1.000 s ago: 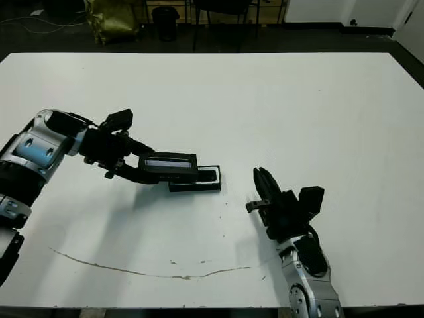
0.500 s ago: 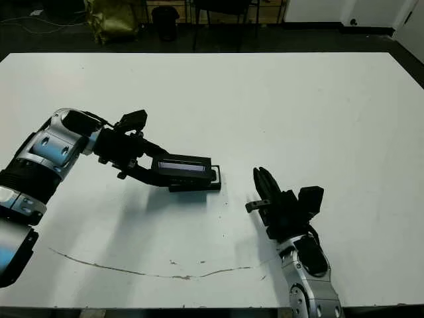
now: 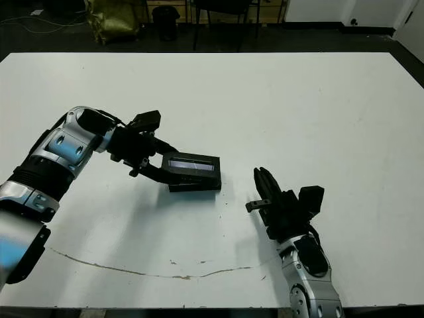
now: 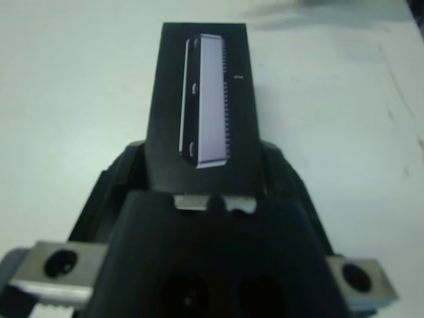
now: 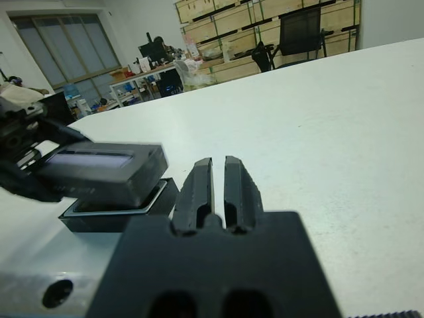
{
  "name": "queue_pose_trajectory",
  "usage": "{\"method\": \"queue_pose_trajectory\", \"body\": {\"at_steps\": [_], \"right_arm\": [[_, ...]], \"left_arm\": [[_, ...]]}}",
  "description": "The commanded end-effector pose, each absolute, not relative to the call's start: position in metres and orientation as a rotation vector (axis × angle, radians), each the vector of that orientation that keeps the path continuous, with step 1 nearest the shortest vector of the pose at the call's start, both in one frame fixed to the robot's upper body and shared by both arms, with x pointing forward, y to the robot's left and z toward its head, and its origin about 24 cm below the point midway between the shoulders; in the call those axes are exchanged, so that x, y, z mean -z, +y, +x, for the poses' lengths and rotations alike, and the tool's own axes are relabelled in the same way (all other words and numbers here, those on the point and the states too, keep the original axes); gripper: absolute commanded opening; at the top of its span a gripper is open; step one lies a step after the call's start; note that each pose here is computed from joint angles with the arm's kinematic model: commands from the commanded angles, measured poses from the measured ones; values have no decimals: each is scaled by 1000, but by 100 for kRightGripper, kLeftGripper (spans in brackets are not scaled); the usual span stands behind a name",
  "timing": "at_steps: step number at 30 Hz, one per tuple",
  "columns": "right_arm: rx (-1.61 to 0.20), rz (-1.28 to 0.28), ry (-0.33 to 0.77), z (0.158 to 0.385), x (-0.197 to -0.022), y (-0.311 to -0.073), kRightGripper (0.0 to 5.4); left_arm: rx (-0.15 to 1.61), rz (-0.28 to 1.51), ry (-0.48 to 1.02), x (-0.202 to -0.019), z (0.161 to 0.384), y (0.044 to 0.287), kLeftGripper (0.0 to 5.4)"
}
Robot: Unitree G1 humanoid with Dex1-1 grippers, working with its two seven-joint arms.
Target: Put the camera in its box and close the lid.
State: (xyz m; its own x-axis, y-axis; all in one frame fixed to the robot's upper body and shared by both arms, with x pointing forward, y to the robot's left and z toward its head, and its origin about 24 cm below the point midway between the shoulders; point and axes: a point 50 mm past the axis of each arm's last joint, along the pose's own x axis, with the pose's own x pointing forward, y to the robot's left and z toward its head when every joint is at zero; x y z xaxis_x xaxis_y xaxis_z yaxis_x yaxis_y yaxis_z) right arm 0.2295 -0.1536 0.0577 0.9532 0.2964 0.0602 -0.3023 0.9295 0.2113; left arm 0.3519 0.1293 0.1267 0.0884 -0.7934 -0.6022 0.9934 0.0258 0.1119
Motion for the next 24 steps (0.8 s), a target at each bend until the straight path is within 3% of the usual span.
{"method": "queue_pose_trajectory", "body": {"at_steps": [1,10,24], "right_arm": [[-303,233,-3,228,-52,-156,0],[-302,224,-13,228,-50,-156,0],[-290,226,8,226,-51,-155,0]], "left_arm": [[1419,579,421,-117,349,131,260],[1419,590,386,-113,347,128,260],[1477,586,468,-110,344,125,260]]}}
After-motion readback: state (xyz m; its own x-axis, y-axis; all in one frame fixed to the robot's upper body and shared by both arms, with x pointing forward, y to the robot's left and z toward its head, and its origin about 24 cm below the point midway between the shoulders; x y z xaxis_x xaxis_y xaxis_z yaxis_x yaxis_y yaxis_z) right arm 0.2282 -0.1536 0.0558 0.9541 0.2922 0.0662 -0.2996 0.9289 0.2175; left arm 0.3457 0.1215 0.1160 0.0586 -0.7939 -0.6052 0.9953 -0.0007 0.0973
